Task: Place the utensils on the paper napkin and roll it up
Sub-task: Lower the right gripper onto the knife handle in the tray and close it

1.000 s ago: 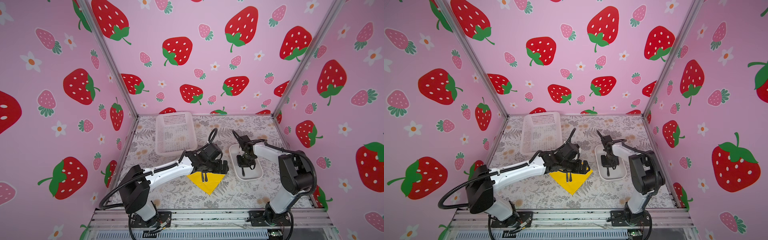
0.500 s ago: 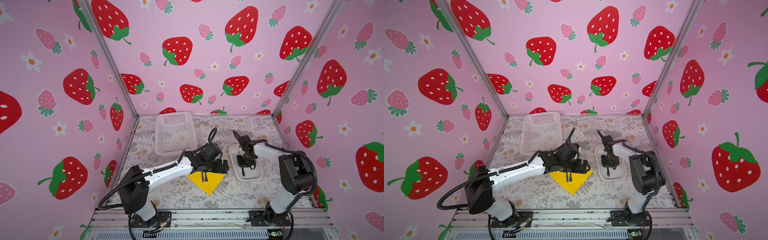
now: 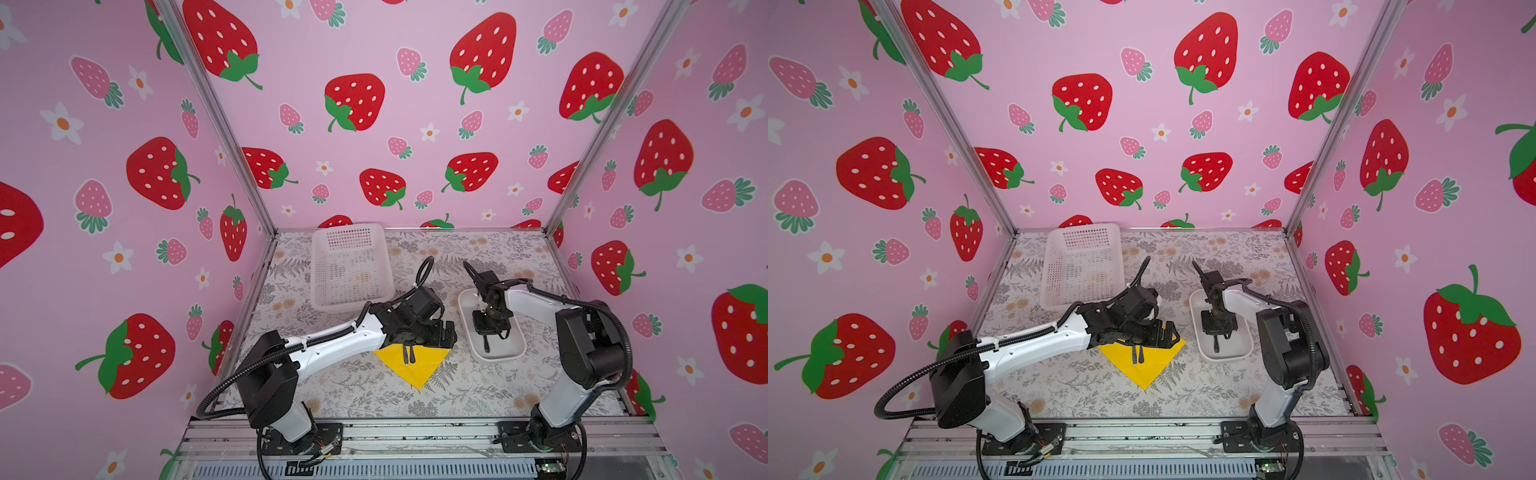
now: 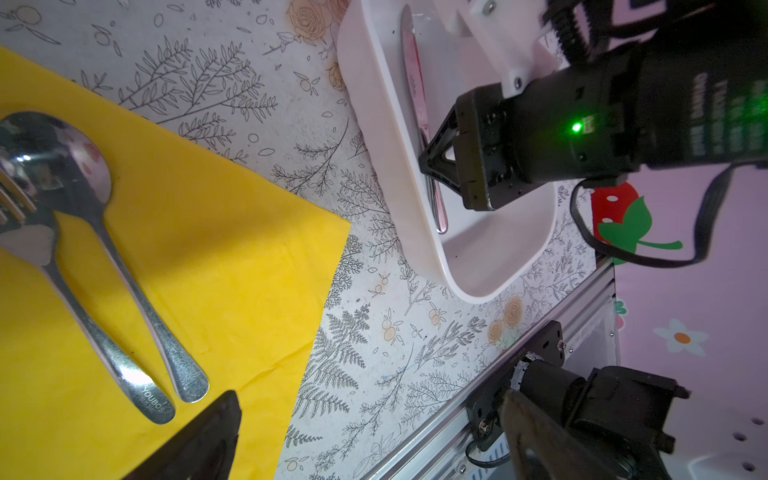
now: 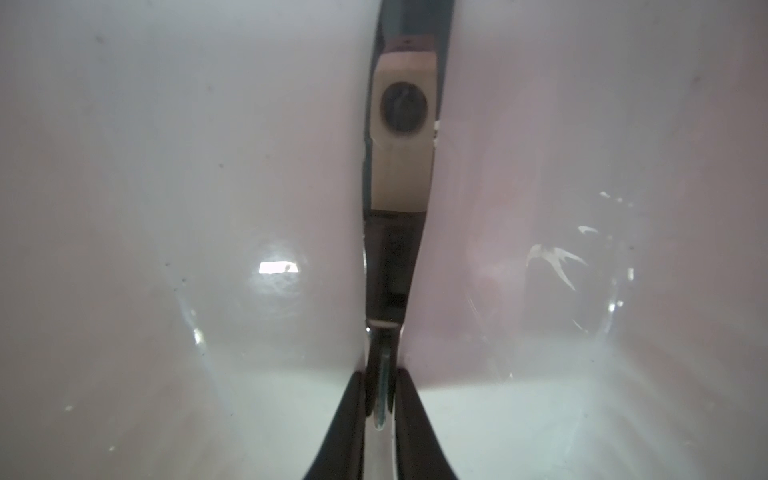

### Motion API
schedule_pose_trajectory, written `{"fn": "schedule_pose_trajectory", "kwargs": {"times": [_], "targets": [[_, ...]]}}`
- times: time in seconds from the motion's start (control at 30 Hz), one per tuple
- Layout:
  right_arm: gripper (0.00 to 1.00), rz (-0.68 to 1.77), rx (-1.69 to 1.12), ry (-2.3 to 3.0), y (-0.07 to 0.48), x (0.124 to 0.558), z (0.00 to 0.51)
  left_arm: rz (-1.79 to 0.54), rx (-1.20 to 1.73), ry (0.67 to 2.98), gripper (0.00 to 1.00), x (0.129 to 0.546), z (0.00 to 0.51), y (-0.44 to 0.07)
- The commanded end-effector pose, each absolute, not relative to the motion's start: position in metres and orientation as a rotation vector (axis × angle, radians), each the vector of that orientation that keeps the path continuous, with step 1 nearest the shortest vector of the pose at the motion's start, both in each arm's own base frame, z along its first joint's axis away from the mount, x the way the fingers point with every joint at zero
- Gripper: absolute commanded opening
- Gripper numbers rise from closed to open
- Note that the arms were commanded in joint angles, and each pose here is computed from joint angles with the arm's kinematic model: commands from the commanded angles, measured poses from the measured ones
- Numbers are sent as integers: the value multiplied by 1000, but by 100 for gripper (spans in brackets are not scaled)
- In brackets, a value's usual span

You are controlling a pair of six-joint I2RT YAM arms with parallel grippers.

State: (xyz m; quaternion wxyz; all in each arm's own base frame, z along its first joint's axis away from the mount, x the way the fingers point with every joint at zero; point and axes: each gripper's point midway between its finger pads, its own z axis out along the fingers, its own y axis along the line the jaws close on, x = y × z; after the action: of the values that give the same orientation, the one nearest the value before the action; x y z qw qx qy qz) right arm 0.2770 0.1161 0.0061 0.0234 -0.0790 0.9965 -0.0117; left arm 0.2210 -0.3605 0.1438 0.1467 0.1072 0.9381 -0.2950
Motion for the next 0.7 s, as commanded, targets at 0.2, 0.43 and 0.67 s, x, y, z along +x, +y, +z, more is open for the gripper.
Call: {"fn": "schedule_pose_trajectory", "kwargs": {"times": [0.2,0.43,0.67], "targets": [[19,-216,-235,3231,92,242,-58,-850,300,2691,99,221,148,-357],[18,-224,-234,3241,92,242,-62,-855,305,2687,99,220,147,-356],[18,-225,-220,3233,92,243,-62,-858,321,2688,99,219,149,-356]]}}
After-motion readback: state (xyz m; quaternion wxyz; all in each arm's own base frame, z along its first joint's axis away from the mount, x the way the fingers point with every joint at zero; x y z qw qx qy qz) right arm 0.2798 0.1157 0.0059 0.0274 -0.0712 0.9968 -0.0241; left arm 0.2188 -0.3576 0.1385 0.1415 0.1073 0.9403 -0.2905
